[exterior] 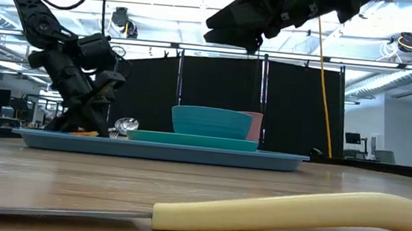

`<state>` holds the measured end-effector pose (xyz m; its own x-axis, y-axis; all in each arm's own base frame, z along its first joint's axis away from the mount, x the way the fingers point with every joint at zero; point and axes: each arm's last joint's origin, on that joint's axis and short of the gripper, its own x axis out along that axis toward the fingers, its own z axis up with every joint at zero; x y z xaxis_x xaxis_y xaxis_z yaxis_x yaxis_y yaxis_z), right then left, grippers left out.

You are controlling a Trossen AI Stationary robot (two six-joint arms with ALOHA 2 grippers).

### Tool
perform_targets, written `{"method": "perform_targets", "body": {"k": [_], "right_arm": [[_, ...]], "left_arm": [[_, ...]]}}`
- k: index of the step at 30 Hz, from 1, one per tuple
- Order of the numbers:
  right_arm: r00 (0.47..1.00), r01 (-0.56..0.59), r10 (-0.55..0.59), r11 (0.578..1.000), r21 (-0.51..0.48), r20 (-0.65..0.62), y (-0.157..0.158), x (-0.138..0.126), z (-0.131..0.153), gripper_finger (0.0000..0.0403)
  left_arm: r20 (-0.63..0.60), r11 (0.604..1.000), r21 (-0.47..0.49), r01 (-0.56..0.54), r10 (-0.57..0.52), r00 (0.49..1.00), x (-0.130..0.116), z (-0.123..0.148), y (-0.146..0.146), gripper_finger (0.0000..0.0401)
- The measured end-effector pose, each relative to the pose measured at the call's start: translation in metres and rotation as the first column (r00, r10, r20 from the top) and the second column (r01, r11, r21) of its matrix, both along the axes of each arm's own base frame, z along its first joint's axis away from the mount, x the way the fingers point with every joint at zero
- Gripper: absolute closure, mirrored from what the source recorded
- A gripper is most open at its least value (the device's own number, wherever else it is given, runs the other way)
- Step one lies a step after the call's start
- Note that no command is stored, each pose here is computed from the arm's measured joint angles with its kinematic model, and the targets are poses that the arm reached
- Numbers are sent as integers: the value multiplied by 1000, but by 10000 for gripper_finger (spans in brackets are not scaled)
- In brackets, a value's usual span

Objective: Set up tray
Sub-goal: Put the orange spoon on the yellow napkin to the right of the orange fork on the blue serving tray

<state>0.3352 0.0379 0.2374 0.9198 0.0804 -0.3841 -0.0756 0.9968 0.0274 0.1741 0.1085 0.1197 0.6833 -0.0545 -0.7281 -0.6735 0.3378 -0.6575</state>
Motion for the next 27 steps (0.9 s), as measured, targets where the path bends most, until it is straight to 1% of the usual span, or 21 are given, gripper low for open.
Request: {"method": "perform_targets", "body": {"k": [7, 12, 16, 20, 25, 27], "right_arm": [[998, 4, -5, 1000, 6, 55, -2, -3, -6, 206], [998, 6, -7, 1000, 6, 57, -2, -2, -6, 206], [998, 6, -7, 1000, 6, 56, -2, -2, -6, 206], [998, 6, -7, 1000, 6, 57, -2, -2, -6, 206], [998, 6, -7, 1000, 6, 56, -2, -2, -6, 206], [998, 6, -7, 1000, 6, 57, -2, -2, -6, 206]], "left_arm": [[-3, 1000, 1, 1, -1, 1000, 0, -2, 2, 397], [-5, 1000, -13, 9, -9, 1000, -1, -2, 1, 393], [-1, 1000, -11, 18, -18, 1000, -1, -2, 1, 397], [1, 1000, -14, 20, -20, 1000, -1, -2, 1, 388], [5, 999, -13, 29, -29, 1000, -1, -2, 1, 396], [4, 999, -10, 35, -35, 999, -1, -2, 1, 389]]}}
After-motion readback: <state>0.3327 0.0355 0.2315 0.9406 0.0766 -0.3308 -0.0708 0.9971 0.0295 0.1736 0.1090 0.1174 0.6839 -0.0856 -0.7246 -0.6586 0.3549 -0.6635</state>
